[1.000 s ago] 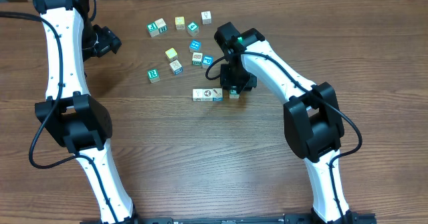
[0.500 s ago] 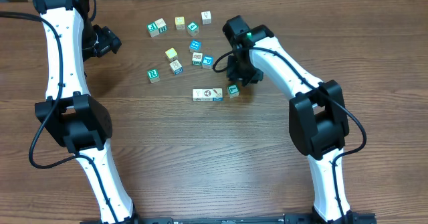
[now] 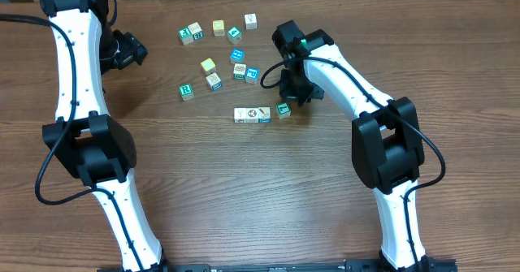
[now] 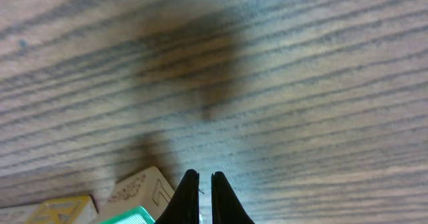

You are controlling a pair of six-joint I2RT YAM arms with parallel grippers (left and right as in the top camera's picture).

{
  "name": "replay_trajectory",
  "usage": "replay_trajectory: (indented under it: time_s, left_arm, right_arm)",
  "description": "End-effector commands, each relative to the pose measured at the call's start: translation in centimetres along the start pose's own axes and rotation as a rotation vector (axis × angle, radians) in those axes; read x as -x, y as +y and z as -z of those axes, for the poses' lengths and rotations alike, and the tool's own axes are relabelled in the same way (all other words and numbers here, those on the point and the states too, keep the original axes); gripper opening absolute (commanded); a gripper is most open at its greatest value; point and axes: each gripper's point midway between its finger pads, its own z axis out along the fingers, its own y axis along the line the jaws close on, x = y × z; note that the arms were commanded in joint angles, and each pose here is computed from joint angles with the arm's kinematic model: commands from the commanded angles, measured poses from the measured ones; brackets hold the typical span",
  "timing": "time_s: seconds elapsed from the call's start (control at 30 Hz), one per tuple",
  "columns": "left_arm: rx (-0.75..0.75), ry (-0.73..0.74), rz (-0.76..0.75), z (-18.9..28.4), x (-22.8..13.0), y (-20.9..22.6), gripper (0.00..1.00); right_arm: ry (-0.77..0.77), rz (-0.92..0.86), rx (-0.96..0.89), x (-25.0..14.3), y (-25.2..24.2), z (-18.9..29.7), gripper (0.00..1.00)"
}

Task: Form a horizontal line
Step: 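Lift the right gripper and press the green block into line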

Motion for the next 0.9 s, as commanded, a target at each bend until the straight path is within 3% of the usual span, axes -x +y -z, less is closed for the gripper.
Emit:
replay_trajectory:
  time_s: [0.0, 0.4, 0.87]
  left_arm:
    - [0.0, -0.003, -0.004, 0.2, -0.2, -0.2, 1.0]
    - [0.0, -0.003, -0.004, 0.2, -0.2, -0.2, 1.0]
    - [0.0, -0.003, -0.004, 0.2, -0.2, -0.2, 1.0]
  right_arm:
    - [0.021, 0.006, 0.002, -0.6, 0.2, -0.2, 0.04]
    - [0.101, 0.013, 0.063, -2.3, 1.3, 0.0, 0.04]
    - [0.073, 0.047, 0.03, -2.5, 1.7, 0.0, 0.04]
